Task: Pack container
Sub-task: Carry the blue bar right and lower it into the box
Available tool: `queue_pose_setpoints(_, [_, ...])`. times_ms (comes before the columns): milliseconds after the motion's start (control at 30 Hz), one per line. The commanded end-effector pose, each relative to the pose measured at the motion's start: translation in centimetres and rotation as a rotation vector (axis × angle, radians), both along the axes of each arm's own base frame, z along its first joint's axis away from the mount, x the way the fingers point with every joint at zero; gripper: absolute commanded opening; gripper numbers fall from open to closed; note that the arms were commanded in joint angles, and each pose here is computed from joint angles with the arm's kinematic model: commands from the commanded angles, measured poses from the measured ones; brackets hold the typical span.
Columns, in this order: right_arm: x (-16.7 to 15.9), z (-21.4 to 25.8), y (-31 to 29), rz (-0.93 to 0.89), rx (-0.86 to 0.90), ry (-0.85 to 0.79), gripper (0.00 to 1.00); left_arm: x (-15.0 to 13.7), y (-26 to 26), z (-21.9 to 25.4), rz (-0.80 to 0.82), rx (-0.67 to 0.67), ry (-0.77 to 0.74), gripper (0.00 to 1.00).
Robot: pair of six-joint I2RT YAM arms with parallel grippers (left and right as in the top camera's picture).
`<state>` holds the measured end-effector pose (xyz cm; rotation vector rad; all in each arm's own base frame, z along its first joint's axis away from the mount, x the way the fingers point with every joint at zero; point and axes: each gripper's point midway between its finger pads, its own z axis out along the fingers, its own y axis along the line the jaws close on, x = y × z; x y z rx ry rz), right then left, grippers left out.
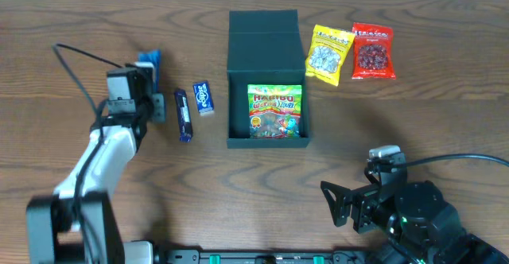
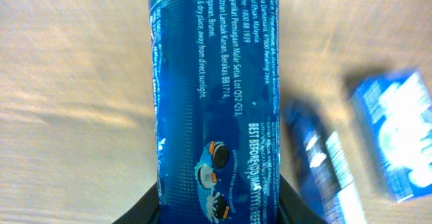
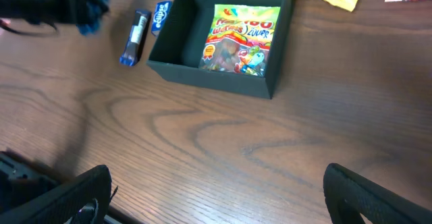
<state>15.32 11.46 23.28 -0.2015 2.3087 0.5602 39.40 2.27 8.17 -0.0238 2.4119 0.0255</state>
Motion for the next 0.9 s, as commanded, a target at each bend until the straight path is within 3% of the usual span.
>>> queue_pose_setpoints(0, [-0.1, 0.3, 0.0, 0.010, -0.005, -0.014, 0.99, 1.7, -1.5, 6.9, 0.011, -0.050, -0.179, 0.24])
queue_pose_setpoints(133, [-0.1, 0.3, 0.0, 0.010, -0.005, -0.014, 0.99, 1.2, -7.7, 10.1, -0.065, -0.165, -0.250, 0.23])
queue_pose_setpoints(433, [-0.1, 0.3, 0.0, 0.010, -0.005, -0.014, 0.99, -2.5, -20.1, 7.3, -0.178, -0.345, -0.107, 0.20])
queue_pose_setpoints(667, [-0.1, 0.3, 0.0, 0.010, -0.005, -0.014, 0.99, -5.1, -23.8, 3.5, -0.157, -0.390, 0.041, 0.20])
queue_pose_setpoints(800, [-0.1, 0.3, 0.0, 0.010, -0.005, -0.014, 0.99, -4.8, -23.6, 3.1, -0.126, -0.389, 0.041, 0.18])
queue_pose_setpoints(833, [-0.1, 0.3, 0.0, 0.010, -0.005, -0.014, 0.99, -4.8, -23.6, 3.1, -0.126, -0.390, 0.039, 0.21])
queue_pose_setpoints(867, [-0.1, 0.3, 0.0, 0.010, -0.005, -0.014, 0.99, -4.8, -23.6, 3.2, -0.127, -0.391, 0.039, 0.31])
